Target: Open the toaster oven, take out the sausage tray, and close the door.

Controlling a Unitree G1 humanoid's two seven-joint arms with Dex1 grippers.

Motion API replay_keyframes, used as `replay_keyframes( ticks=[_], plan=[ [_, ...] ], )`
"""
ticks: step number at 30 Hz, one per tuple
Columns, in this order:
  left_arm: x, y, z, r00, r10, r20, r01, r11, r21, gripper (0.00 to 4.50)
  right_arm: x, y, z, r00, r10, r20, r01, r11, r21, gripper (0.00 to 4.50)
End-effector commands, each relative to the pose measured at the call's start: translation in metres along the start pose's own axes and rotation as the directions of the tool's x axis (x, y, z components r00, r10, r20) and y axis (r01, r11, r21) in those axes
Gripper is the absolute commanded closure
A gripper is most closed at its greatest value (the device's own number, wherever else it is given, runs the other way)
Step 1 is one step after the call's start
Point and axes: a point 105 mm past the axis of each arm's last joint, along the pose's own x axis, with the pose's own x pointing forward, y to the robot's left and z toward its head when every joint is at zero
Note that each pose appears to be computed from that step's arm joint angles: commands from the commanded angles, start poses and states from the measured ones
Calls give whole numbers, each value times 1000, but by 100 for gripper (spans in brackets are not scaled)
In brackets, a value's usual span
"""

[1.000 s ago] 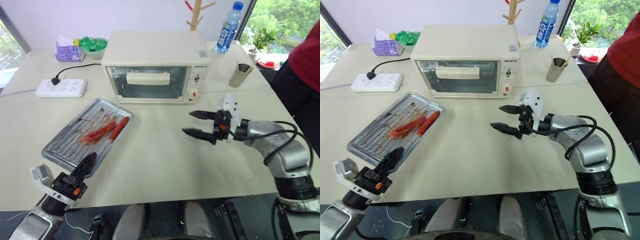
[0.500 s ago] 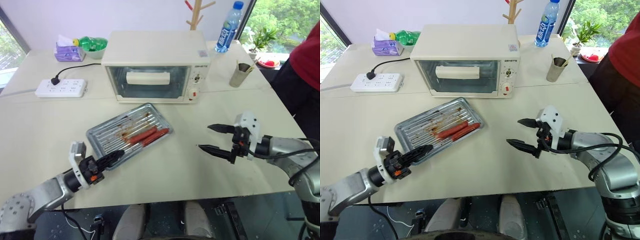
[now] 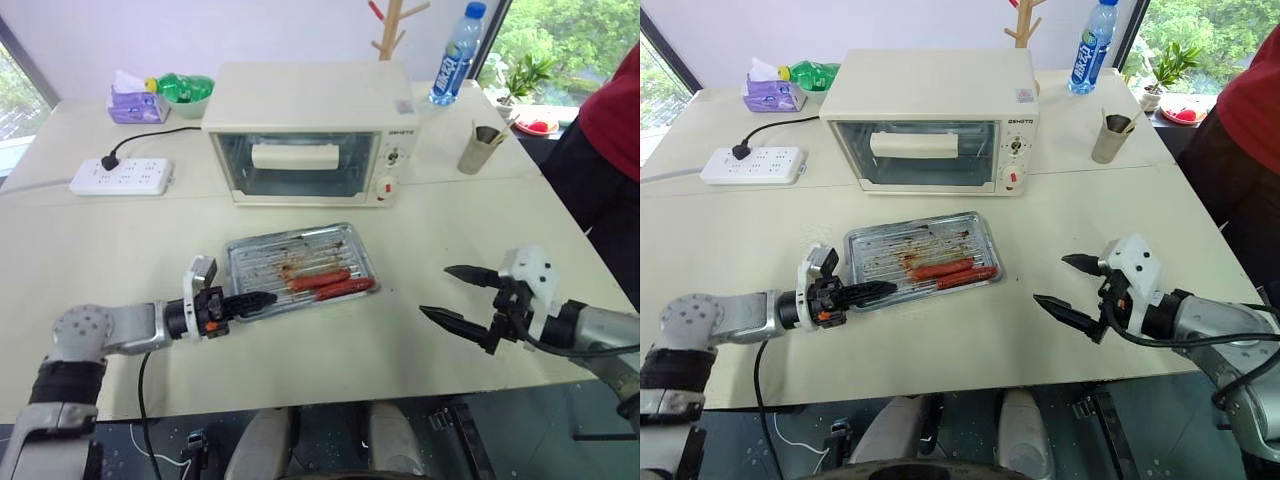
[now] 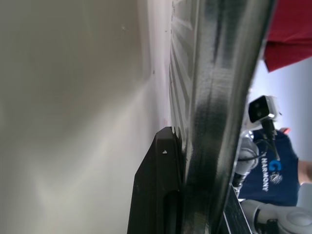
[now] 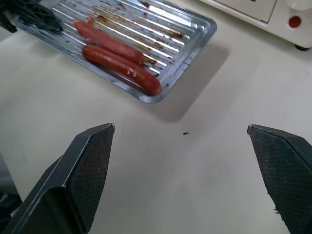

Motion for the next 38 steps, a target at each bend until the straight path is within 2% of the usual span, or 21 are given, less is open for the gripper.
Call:
replay_keyframes(
  ticks=[1,3,10,17,19,20,22,25,27,29,33,36,38],
  plan=[
    [1,-2,6,999,-19,-31,19,1000,13,423,-3,6,8,999,-16,32,17,999,-30,0],
    [1,1,8,999,-4,-41,4,1000,21,356,-3,6,7,999,-26,35,27,999,-26,0],
    [-13,9,16,998,57,-24,-56,997,62,6,0,5,7,998,-38,43,39,999,-19,0],
    [-47,19,20,986,166,34,-169,979,111,6,8,-1,8,998,-24,50,25,999,-28,0],
    [-75,29,18,953,294,79,-304,922,237,6,12,-3,9,999,-7,54,8,999,-34,0],
    [-89,32,19,926,362,106,-377,866,329,6,13,-5,10,999,-1,54,3,999,-36,0],
    [-106,32,22,898,413,153,-435,777,456,6,14,-7,11,998,9,54,-7,999,-41,0],
    [-136,8,44,856,432,284,-504,579,640,6,15,-11,15,997,47,57,-44,998,-49,0],
    [-146,-19,52,861,404,309,-488,486,725,6,15,-14,20,996,71,59,-67,996,-62,0],
    [-148,-47,52,883,371,288,-433,402,807,6,14,-16,25,993,107,59,-103,992,-72,0],
    [-142,-88,40,919,352,178,-289,293,911,6,13,-20,38,980,194,51,-189,978,-86,0],
    [-136,-103,30,921,379,93,-198,249,948,6,15,-21,46,966,256,40,-252,964,-90,0],
    [-133,-108,31,917,389,87,-184,218,958,6,16,-22,49,958,286,24,-282,954,-103,0]
  ],
)
